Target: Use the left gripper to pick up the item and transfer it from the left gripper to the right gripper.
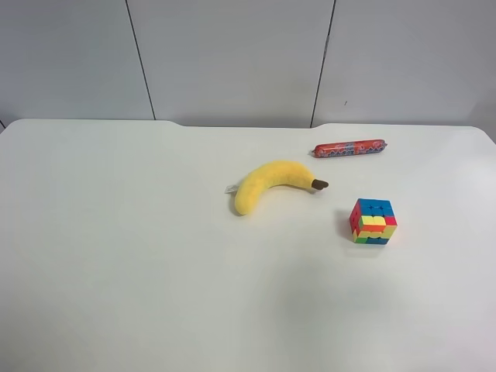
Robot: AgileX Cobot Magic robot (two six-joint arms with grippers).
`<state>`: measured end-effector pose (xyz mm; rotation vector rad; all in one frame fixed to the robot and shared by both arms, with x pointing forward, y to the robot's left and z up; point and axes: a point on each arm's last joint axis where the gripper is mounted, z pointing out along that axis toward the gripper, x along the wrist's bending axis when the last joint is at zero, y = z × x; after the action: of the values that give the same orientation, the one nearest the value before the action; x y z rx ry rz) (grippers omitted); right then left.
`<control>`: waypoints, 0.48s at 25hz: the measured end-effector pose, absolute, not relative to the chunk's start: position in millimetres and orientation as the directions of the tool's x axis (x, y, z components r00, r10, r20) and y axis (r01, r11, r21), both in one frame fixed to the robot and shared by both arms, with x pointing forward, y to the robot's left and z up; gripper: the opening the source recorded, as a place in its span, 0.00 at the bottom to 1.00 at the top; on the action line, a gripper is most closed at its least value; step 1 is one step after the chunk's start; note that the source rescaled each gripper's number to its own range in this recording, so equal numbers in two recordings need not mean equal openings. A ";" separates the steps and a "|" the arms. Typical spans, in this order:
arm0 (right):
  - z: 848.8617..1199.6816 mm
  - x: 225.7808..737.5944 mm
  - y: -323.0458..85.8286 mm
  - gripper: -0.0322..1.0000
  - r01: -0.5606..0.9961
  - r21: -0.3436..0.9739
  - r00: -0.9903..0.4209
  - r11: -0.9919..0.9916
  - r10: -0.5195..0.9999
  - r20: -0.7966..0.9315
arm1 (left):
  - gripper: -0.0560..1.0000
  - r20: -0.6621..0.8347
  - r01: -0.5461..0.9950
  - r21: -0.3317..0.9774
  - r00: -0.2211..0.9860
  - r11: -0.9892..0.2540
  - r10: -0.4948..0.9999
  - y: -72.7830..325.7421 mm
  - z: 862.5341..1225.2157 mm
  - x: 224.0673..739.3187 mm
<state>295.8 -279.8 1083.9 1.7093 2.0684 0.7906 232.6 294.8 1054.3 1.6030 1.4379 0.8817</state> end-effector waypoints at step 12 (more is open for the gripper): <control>1051.9 236.6 -290.5 1.00 0.488 0.868 -0.246 0.095 0.969 0.032 | 0.98 -0.009 0.442 0.896 0.114 -0.042 0.993 294.8 1054.3 232.6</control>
<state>236.6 -290.5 1051.9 1.4281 1.8012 1.0752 232.6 294.8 1054.3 1.6030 1.4379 0.8817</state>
